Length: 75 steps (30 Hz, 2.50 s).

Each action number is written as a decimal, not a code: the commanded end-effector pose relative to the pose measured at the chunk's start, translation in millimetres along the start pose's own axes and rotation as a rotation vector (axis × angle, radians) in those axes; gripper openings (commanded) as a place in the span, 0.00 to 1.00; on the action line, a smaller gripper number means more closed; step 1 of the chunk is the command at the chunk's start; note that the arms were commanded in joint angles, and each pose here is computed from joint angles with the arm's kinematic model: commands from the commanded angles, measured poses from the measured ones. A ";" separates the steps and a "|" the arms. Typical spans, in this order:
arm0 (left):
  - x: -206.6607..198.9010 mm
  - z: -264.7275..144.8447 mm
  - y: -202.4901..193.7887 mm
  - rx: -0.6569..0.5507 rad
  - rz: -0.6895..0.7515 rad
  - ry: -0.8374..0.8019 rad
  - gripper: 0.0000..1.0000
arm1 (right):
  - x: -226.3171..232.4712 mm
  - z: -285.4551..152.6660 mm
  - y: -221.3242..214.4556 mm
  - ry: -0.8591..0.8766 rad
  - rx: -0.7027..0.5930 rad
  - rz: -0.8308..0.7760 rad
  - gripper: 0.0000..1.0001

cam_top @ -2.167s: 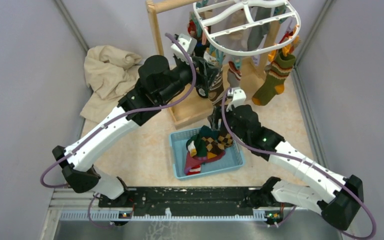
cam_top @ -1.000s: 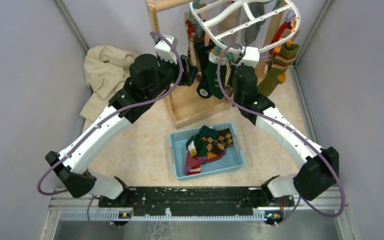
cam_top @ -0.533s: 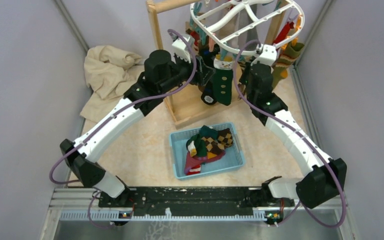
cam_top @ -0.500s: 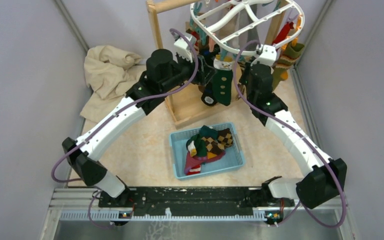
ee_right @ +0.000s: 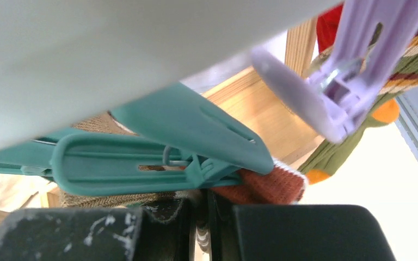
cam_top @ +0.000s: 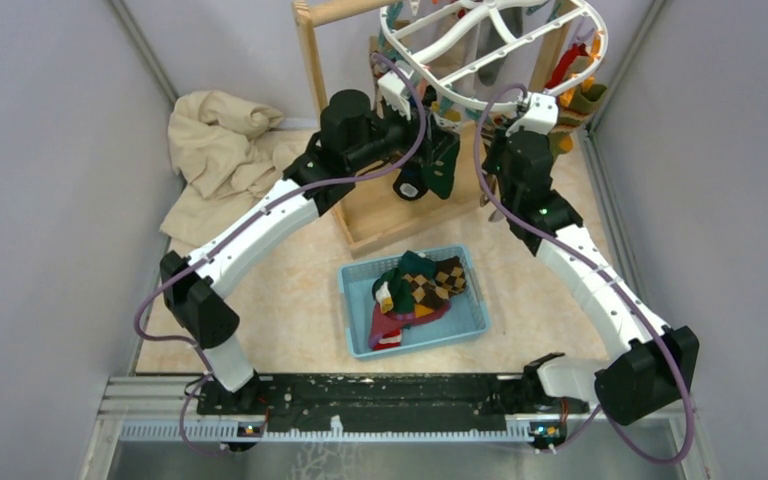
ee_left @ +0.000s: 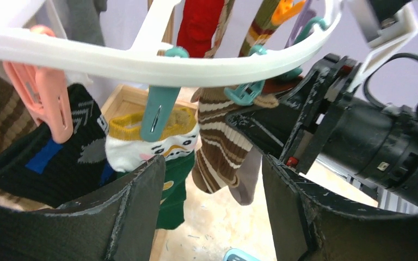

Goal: Remove the socks clipped to the hanger
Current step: Remove the sock from the hanger.

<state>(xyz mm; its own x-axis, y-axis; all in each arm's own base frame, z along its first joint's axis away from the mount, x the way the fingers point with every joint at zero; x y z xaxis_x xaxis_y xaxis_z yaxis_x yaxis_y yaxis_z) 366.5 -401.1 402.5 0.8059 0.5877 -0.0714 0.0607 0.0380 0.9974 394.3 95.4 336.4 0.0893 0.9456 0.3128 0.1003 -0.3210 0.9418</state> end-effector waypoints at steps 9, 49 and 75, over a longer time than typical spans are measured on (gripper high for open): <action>16.5 15.4 38.3 -0.099 0.080 -0.066 0.71 | 8.8 -9.2 6.3 0.087 0.036 0.020 0.45; 31.9 -2.4 37.2 -0.071 0.075 0.002 0.71 | 89.9 -12.6 -28.6 0.401 0.063 -0.071 0.41; 34.6 -3.4 33.1 -0.064 0.073 -0.013 0.71 | 86.5 8.3 -41.3 0.585 0.075 0.039 0.47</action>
<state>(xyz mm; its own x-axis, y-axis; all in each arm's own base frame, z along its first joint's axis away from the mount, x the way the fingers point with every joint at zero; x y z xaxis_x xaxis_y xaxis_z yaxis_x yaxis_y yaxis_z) 404.2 -384.3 413.9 0.8070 0.5904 -0.0122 -0.0048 0.0273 0.9996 402.6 183.0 303.6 -0.3989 0.8431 0.3608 0.2314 -0.2882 0.9292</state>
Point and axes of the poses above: each gripper's point midway between its finger pads, its own z axis out along the fingers, its own x axis along the line the jaws close on, y = z × x, the point moved 1 cm from there along -z, back along the fingers, and after that the axes turned 7 degrees about z, right-handed, at the moved point
